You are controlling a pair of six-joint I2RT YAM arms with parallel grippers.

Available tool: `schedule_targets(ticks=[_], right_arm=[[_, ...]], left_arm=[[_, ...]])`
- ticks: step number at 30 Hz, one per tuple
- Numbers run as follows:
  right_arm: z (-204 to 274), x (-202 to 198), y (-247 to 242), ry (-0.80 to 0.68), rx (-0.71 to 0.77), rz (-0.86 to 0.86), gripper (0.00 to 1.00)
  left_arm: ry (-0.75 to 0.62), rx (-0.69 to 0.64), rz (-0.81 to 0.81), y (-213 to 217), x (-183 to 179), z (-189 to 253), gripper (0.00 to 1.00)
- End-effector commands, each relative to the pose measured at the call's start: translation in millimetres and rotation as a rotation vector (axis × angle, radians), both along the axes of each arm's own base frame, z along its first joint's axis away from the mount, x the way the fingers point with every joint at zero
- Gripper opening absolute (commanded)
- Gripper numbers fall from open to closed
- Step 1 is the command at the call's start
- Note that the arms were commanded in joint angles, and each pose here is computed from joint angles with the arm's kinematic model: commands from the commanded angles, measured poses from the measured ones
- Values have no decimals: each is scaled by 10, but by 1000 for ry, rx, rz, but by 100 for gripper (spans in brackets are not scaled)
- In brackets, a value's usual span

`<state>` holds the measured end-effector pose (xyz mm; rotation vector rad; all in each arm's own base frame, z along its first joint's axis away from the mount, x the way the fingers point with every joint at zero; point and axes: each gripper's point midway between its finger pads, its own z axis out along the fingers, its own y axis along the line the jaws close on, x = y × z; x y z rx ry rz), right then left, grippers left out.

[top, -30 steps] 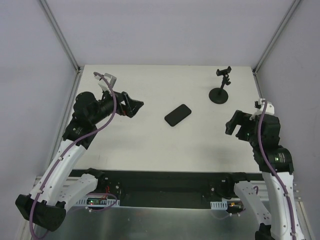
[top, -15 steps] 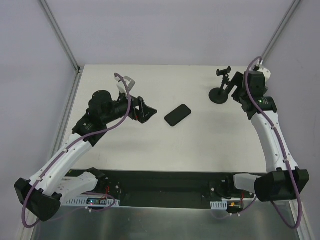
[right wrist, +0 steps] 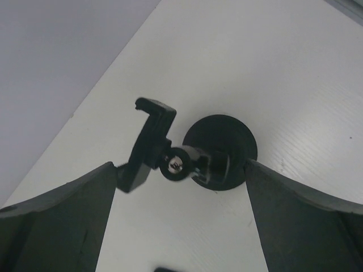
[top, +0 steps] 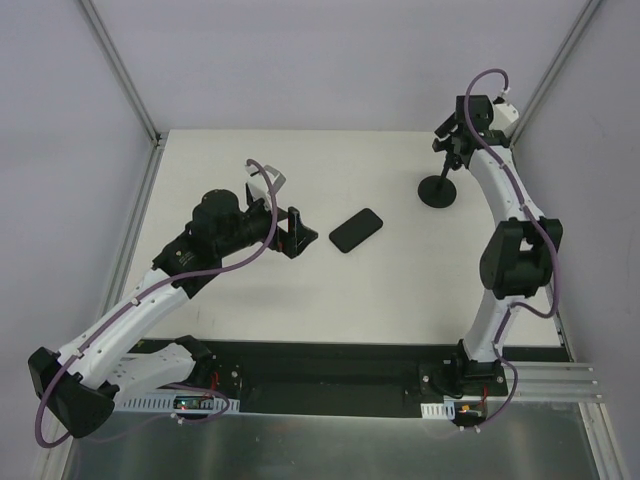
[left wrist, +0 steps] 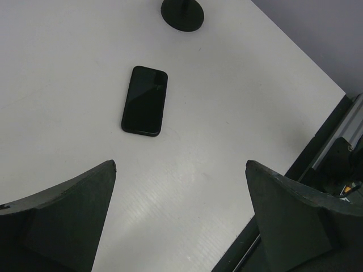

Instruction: Place the phone on the phone stand

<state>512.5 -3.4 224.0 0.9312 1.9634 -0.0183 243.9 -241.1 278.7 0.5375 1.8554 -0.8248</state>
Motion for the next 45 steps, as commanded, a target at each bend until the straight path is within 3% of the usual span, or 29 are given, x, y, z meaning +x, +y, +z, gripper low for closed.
schedule_targets(ticks=[1,5,10,17,19,23,34,38,45], right_arm=[[99,309,-79,-37,13,-117,96],[-174,476,-15,44,20,-109,99],[-305,466,12,67,39,-132,82],[-369,347,19,108,45,-162,73],[-395,323,9,124,42,-161,63],[-346,308,1,131,16,-133,59],[-226,179,62,205,-83,157,27],[-177,70,26,231,-135,255,20],[-108,-109,120,268,-129,441,1]], left_arm=[[-48,24,19,2,41,38,95],[-50,32,34,20,49,11,95],[-49,42,35,17,56,-37,95],[-28,46,17,-38,46,-97,95],[-29,44,14,-42,42,-89,95],[-23,50,17,-41,50,-115,95],[-32,42,3,-50,24,-74,95],[-30,37,-8,-66,10,-63,95],[-20,30,-32,-106,-13,-60,95]])
